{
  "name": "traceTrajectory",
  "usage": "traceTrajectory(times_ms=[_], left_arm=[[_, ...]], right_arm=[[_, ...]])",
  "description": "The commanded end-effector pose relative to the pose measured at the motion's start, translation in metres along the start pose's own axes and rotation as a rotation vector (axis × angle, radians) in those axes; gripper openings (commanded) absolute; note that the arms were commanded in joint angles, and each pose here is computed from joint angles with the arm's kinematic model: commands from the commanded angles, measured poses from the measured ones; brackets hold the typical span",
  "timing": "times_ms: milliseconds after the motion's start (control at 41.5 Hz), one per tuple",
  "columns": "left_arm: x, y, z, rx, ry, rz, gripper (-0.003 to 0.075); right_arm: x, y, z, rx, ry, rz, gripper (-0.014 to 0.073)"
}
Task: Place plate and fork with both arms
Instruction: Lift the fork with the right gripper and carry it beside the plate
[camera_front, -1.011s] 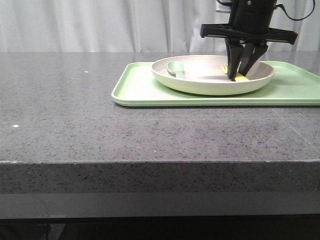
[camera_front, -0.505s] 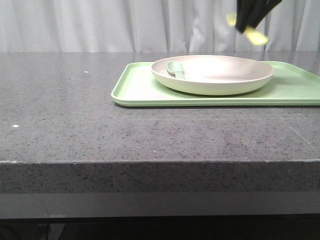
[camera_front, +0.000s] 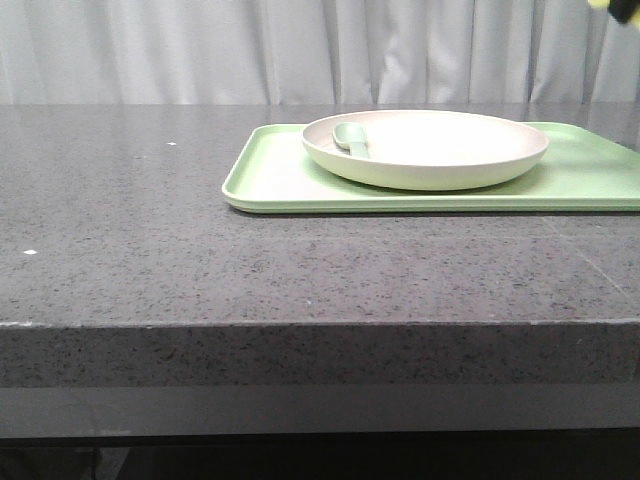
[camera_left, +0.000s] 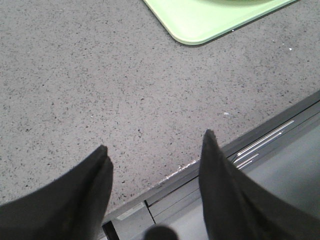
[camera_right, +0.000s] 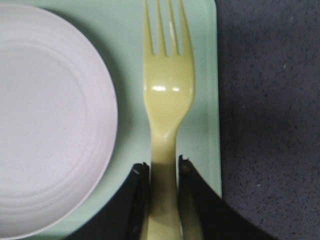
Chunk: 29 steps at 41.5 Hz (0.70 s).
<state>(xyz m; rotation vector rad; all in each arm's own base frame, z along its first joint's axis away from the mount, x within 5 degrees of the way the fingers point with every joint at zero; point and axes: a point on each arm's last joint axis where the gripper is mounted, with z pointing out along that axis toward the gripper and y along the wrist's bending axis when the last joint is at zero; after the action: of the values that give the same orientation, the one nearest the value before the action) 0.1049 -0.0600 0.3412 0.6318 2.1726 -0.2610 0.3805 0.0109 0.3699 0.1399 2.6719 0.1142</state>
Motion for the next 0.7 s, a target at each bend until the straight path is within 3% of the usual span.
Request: traceTrajectory(times_ms=[0, 409, 674], left_arm=[[-0.011, 0.0, -0.005, -0.002, -0.076, -0.002, 0.0388], [-0.011, 0.0, -0.005, -0.002, -0.076, -0.002, 0.0388], [-0.011, 0.0, -0.005, -0.002, -0.076, -0.002, 0.0388]], right_arm=[[0.007, -0.006, -0.01, 0.012, 0.005, -0.01, 0.0076], [0.003, -0.009, 0.058, 0.012, 0.116, 0.004, 0.0076], [0.003, -0.009, 0.072, 0.015, 0.136, 0.006, 0.0078]])
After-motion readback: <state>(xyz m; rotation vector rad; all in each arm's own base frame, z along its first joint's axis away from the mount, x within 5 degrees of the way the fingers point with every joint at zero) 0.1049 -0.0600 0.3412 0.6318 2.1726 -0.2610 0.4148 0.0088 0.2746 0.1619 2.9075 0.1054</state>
